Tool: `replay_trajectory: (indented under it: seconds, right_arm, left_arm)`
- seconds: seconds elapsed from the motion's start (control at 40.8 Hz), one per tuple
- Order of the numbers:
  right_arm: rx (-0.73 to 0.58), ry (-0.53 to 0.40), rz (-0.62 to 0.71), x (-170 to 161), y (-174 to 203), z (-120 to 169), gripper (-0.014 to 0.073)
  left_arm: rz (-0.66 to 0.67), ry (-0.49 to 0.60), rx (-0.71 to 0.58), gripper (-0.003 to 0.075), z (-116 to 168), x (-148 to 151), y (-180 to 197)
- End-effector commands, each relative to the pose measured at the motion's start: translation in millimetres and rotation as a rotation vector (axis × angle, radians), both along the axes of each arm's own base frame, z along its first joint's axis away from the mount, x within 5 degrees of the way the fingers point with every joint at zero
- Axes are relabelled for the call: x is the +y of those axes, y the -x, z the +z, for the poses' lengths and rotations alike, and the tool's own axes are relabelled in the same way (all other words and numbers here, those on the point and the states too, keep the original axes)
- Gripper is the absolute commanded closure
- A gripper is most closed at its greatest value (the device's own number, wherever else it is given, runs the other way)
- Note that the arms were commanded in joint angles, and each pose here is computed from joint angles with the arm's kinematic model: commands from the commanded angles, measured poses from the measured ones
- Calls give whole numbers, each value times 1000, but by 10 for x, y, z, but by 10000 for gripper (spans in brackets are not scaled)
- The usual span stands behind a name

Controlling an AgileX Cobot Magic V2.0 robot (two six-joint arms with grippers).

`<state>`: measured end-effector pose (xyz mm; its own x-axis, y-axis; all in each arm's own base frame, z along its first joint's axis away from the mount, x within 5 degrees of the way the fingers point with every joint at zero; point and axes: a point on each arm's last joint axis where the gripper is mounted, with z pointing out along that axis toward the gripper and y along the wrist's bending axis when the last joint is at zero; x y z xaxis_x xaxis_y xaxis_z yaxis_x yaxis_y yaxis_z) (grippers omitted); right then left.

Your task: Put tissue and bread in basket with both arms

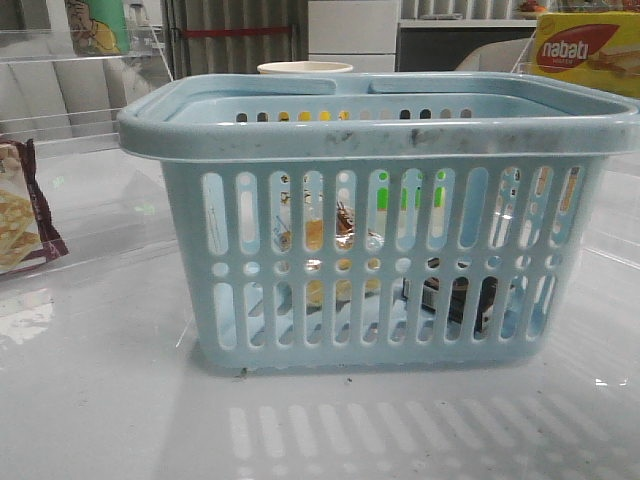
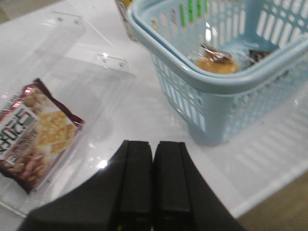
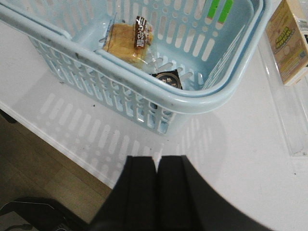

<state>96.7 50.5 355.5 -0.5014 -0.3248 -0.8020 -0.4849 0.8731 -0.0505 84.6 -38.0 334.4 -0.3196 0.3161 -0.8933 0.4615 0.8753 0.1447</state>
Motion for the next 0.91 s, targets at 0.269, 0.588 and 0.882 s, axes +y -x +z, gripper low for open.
replay_trajectory:
  seconds: [0.269,0.588,0.882]
  right_arm:
    - [-74,-36,3,15,-26,118,537]
    - [-74,-36,3,15,-26,118,537]
    - [-73,-36,3,15,-26,117,537]
  left_arm:
    - [312,166,-371,629,-692,314,268]
    - [364,251,-496,629,-1168,345,306]
    - [368,269,-551,629,-1173,351,311]
